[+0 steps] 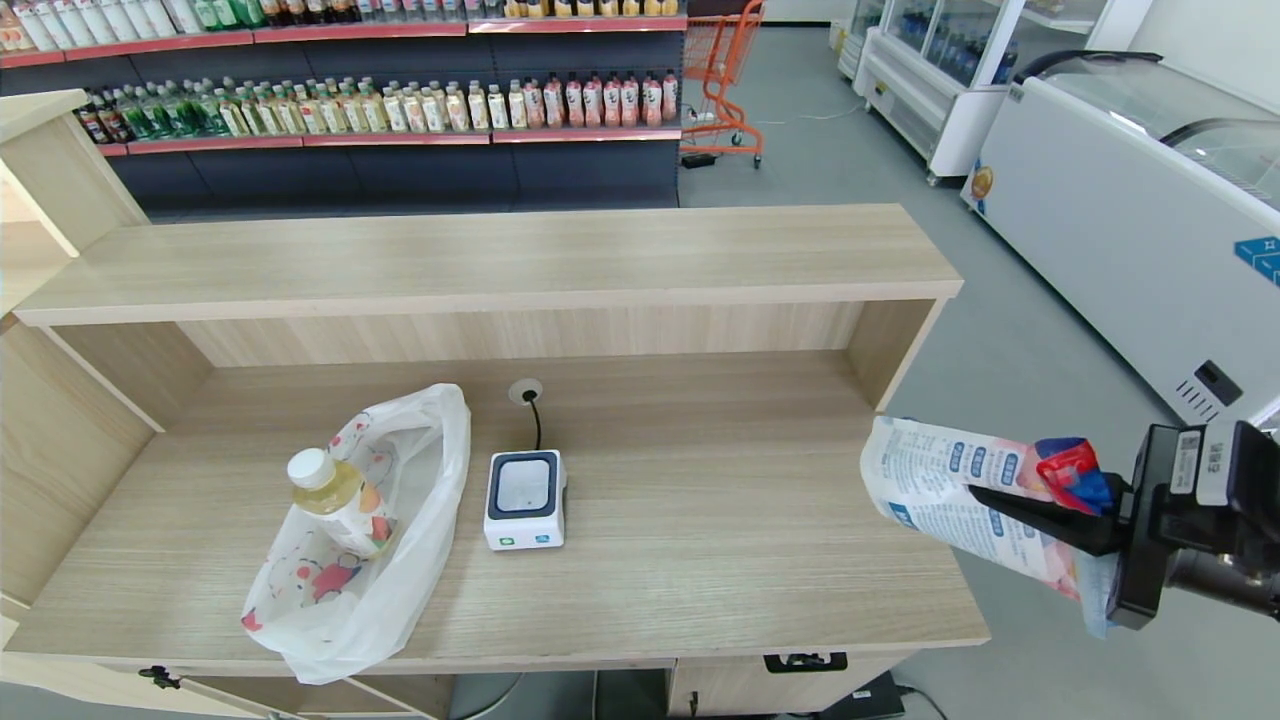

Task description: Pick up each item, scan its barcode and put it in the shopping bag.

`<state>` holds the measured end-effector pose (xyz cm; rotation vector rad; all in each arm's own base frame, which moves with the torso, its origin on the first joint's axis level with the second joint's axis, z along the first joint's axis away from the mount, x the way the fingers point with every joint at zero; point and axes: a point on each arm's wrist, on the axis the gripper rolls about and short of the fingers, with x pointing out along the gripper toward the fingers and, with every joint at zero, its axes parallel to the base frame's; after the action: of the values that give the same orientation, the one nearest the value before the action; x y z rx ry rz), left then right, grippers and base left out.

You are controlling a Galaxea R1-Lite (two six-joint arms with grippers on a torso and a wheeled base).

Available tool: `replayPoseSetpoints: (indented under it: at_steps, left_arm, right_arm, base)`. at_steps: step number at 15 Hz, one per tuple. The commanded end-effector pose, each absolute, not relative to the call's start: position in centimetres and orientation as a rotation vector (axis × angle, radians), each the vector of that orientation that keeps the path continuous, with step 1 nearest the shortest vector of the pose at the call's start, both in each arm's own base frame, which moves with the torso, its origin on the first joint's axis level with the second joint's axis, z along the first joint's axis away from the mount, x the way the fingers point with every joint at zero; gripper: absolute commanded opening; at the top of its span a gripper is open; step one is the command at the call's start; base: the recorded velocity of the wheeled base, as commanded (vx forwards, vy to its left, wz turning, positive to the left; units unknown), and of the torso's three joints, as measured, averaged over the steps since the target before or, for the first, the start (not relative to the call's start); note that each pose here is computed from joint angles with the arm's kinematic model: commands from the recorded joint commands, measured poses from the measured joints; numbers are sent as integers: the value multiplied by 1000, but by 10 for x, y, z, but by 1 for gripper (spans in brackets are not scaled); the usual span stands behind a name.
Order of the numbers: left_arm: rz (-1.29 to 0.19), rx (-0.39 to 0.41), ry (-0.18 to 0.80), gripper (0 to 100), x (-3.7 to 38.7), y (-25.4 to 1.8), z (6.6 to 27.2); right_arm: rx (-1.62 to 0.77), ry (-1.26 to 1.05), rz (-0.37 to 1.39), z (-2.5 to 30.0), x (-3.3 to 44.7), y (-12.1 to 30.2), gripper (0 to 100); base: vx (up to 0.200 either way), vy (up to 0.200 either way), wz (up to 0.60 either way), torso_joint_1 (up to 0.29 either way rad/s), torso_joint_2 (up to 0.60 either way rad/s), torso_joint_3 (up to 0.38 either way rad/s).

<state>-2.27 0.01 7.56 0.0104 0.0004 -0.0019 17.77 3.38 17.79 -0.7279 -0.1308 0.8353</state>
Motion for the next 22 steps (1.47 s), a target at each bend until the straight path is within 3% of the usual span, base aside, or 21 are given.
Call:
replayPoseSetpoints:
  at_steps: [1,6,12,22]
  left_arm:
    - [-3,12,2,100,-23,0,76]
    - [-2,12,0,100,-23,0,76]
    - [-2,9,0,100,-23,0,76]
    - [-2,12,0,100,-23,0,76]
  right_arm:
    - [-732,-144,852,179,176,38,0]
    - [-724,-138,891,176,177,44,0]
    - [-601,-109,868,196,193,46,0]
    - [-571,48,879,179,251,55,0]
  base:
    - [0,0,0,0,0,0]
    - [0,0,0,0,0,0]
    - [0,200,0,2,6,1]
    - [0,200,0,4,4,3]
